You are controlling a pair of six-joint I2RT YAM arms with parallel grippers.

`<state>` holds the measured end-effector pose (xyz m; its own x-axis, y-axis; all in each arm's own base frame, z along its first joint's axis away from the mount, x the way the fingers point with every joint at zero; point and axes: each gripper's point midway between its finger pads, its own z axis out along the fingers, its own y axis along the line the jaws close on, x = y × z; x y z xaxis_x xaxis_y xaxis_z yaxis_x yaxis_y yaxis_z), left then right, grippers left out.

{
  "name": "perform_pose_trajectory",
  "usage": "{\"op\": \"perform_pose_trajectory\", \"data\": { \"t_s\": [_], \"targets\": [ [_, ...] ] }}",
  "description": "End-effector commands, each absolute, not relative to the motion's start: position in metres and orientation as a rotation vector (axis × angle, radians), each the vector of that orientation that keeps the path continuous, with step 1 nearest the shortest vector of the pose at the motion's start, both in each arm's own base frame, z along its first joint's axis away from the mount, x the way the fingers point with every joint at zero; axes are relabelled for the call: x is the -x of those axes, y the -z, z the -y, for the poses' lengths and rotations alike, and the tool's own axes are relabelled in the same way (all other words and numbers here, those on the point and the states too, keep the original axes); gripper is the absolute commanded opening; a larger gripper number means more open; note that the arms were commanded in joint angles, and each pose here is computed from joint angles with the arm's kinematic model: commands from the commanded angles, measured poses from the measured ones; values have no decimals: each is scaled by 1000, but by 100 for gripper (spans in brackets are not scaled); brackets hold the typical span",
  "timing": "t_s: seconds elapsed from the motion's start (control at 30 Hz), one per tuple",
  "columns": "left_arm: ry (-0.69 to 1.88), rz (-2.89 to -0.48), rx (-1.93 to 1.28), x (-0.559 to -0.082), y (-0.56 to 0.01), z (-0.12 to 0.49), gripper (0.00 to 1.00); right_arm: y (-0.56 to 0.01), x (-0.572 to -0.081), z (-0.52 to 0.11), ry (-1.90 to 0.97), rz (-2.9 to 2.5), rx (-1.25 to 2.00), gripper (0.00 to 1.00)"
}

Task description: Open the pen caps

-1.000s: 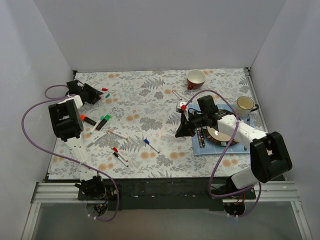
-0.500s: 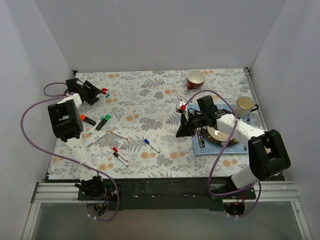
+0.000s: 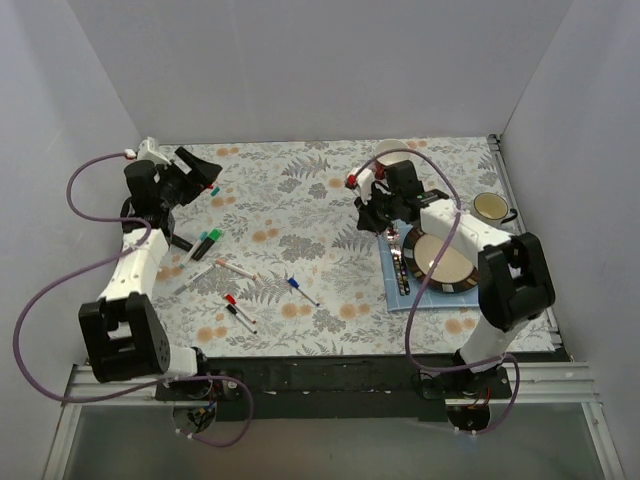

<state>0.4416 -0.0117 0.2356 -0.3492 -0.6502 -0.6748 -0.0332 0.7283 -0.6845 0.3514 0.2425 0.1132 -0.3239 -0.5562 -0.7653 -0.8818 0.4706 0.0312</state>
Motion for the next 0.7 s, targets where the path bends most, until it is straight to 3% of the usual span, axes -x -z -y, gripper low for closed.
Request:
{"op": "perform_pose_trajectory", "data": {
  "t_s": [0.0,0.27,0.67],
  "targets": [
    [710,-1830,451,-406,-232,23,96,-112,-417,-231,-322,-2074,1162,1],
    [661,-1850,341,-342,-219,41,98,-74,-487,-244,-197,-2168,1231,5],
    [728,-1879,340,-339,-211,56,98,-51,-517,-241,-92,-2204,1214,28]
  ]
}}
